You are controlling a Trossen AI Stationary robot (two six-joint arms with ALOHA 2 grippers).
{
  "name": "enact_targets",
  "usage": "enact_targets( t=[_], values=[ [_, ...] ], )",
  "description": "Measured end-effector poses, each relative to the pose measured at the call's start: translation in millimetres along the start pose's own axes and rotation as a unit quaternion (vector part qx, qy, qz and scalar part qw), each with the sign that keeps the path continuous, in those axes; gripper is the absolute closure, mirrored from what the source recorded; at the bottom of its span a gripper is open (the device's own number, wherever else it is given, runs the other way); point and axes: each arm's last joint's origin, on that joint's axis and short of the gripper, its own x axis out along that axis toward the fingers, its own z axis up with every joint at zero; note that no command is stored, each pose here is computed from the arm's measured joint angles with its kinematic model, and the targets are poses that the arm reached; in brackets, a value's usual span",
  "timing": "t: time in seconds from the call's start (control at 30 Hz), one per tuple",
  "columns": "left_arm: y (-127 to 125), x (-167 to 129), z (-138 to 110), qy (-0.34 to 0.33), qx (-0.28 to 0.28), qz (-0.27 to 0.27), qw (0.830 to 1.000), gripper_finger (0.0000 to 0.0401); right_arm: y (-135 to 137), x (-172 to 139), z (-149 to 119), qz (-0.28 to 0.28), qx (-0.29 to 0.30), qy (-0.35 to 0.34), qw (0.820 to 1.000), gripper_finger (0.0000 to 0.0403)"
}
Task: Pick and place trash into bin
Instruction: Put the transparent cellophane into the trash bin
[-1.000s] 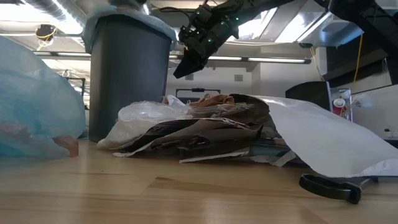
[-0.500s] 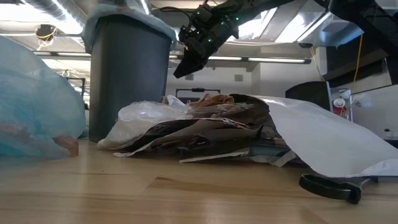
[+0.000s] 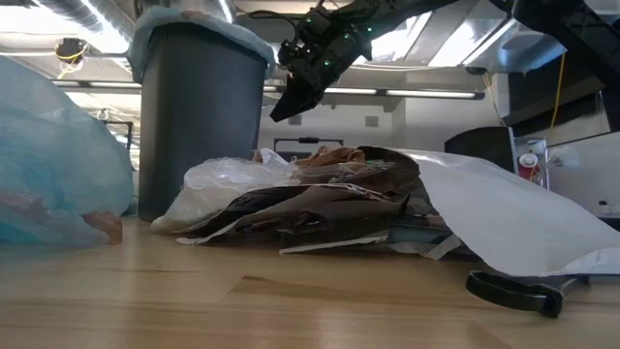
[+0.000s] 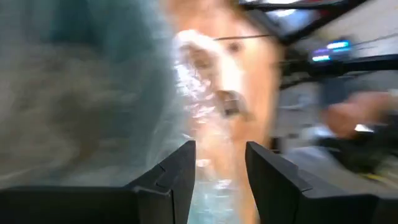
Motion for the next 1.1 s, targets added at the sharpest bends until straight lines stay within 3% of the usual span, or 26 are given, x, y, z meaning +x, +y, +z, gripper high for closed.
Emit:
enact_targets(
  t=[0.17,0.27,0.57,0.8,1.1],
  values=[
    [13.9,7.7,12.7,-0.04,0.026,0.149,0.988,0.0276,0.0,0.0,0.0,0.0,0.0,0.0,1.0,0.0219],
    [18.3,9.9,23.6,-0.075,0.042,0.195,0.977,0.0278,0.0,0.0,0.0,0.0,0.0,0.0,1.0,0.0219],
    [47.6,54.1,45.9,0.017,0.043,0.219,0.975,0.0278,0.0,0.0,0.0,0.0,0.002,0.0,1.0,0.0219],
    [73.3,89.7,58.6,0.086,0.048,0.253,0.963,0.0278,0.0,0.0,0.0,0.0,0.003,0.0,1.0,0.0219],
    [92.5,116.5,65.9,0.127,0.05,0.276,0.952,0.0278,-0.2,-0.3,-0.3,0.0,0.004,0.001,1.0,0.0219]
  ],
)
